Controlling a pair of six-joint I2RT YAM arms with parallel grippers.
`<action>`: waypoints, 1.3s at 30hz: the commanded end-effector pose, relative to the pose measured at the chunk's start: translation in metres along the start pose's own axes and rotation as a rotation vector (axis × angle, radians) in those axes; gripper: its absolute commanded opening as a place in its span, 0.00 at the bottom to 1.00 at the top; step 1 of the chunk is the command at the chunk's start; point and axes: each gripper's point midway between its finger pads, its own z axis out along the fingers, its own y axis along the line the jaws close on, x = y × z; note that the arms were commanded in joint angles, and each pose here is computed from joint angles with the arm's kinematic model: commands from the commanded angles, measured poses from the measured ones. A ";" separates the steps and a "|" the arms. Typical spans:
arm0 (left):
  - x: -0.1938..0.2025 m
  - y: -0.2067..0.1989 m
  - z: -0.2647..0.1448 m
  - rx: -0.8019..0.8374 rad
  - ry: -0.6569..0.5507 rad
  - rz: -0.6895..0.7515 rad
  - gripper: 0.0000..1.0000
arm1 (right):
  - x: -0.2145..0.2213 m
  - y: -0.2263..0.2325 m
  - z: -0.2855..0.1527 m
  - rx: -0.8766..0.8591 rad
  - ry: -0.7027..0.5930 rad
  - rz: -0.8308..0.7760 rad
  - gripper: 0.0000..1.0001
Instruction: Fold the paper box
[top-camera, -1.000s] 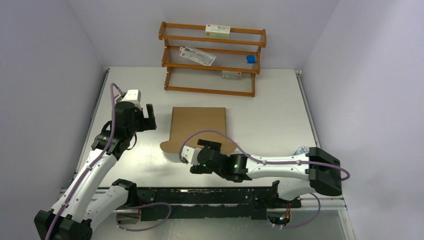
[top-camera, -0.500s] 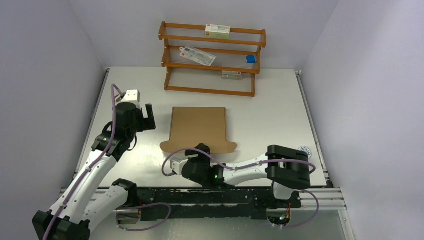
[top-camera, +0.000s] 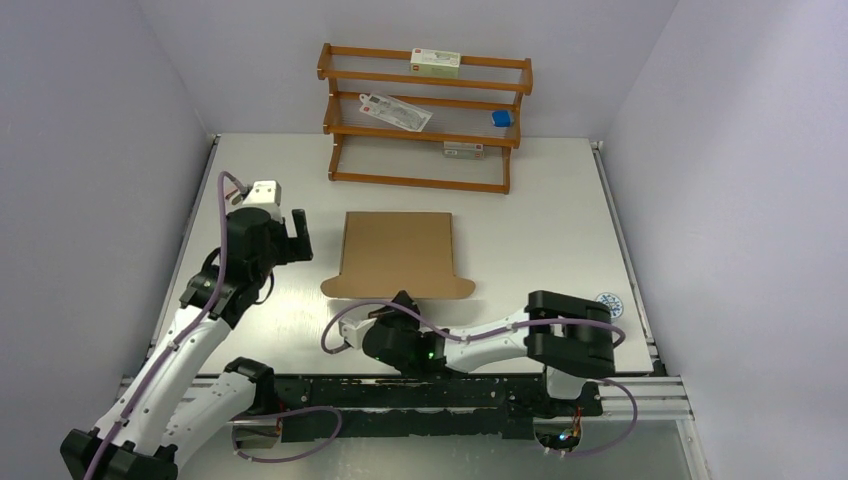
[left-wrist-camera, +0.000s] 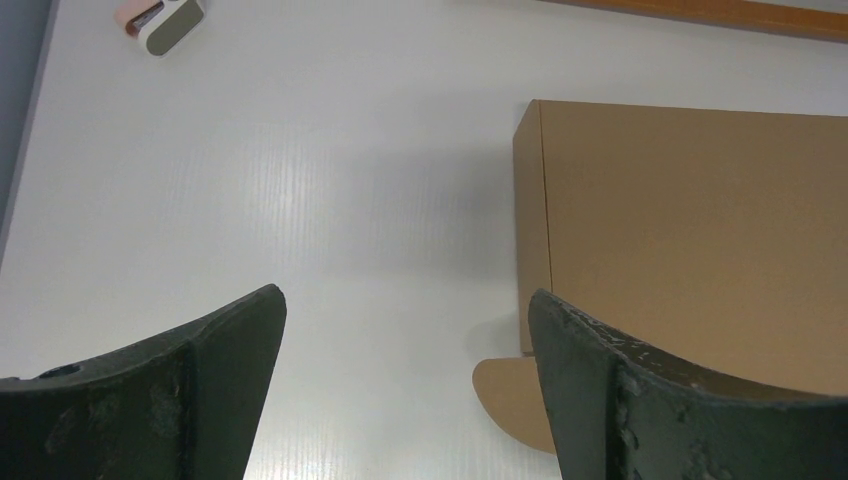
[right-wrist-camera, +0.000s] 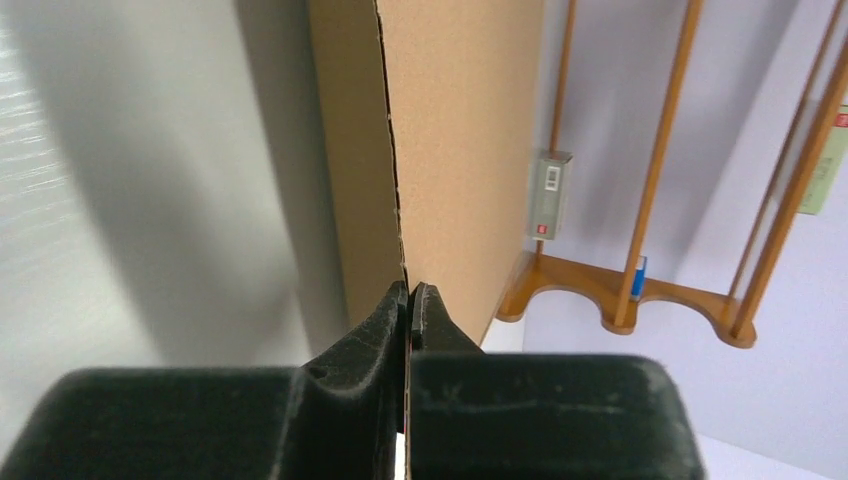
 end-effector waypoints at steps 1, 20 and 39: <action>-0.011 -0.012 -0.006 0.068 -0.031 0.003 0.95 | -0.014 -0.042 -0.015 0.031 -0.033 0.073 0.00; -0.108 -0.032 -0.091 0.245 -0.189 0.083 0.96 | -0.010 -0.135 -0.036 -0.487 -0.115 0.365 0.00; -0.082 -0.065 -0.040 0.350 -0.016 0.180 0.97 | 0.027 -0.171 0.028 -0.767 -0.186 0.503 0.00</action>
